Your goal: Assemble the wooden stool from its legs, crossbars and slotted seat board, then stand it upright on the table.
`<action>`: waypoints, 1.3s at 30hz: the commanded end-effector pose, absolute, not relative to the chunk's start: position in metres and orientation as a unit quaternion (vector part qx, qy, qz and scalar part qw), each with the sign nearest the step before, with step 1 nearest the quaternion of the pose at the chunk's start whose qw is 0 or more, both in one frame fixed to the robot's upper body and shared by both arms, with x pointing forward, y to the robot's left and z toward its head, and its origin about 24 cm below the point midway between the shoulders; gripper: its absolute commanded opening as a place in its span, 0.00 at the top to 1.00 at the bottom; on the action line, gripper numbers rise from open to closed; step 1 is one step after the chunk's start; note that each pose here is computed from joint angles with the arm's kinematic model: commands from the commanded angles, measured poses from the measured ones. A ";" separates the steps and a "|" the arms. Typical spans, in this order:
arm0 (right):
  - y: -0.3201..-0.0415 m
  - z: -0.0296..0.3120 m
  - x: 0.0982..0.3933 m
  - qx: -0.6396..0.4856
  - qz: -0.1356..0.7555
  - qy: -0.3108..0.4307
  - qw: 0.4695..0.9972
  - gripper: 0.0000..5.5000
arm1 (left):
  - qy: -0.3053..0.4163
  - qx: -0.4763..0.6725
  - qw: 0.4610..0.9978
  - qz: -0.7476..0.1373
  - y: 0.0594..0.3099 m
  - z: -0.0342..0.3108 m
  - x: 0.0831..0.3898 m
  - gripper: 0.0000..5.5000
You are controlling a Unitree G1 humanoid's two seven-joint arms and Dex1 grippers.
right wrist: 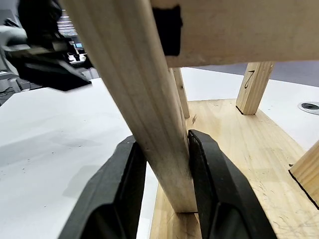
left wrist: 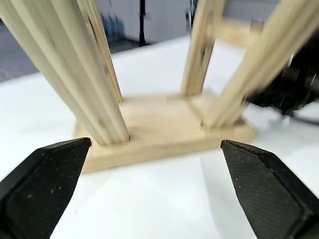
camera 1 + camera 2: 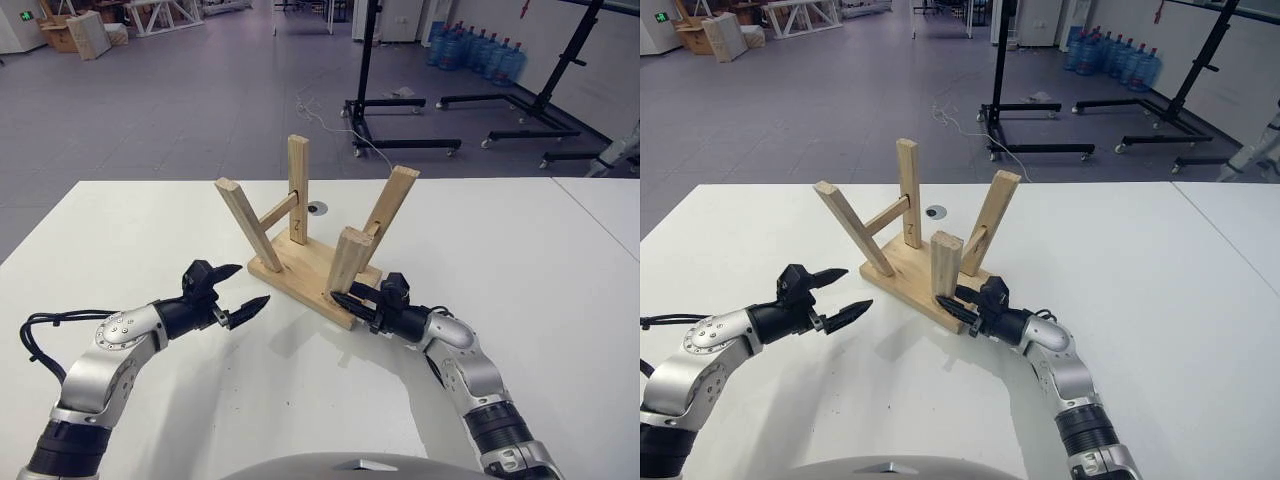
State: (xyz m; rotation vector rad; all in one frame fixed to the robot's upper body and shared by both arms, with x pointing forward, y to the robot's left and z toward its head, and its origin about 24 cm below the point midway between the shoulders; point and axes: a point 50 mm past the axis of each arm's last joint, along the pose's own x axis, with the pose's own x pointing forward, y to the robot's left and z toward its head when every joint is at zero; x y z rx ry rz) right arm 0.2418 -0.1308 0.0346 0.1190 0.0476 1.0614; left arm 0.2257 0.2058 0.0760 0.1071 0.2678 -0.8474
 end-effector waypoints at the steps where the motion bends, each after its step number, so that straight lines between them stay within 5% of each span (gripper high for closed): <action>1: -0.135 0.037 0.239 0.080 0.532 0.021 0.842 0.78 | 0.131 0.072 0.902 -0.405 0.221 0.079 0.229 0.13; 9: -0.164 0.051 0.244 0.080 0.596 0.031 0.799 0.80 | 0.118 -0.021 0.899 -0.421 0.254 0.096 0.227 0.13; 20: -0.159 0.077 0.240 0.156 0.683 0.111 0.704 0.80 | 0.160 -0.093 0.812 -0.554 0.221 0.092 0.230 0.13; 27: -0.174 0.105 0.229 0.249 0.681 0.230 0.649 0.81 | 0.199 -0.134 0.774 -0.586 0.224 0.109 0.206 0.13; 39: -0.195 0.108 0.236 0.245 0.616 0.414 0.624 0.81 | 0.231 -0.254 0.747 -0.570 0.229 0.103 0.188 0.13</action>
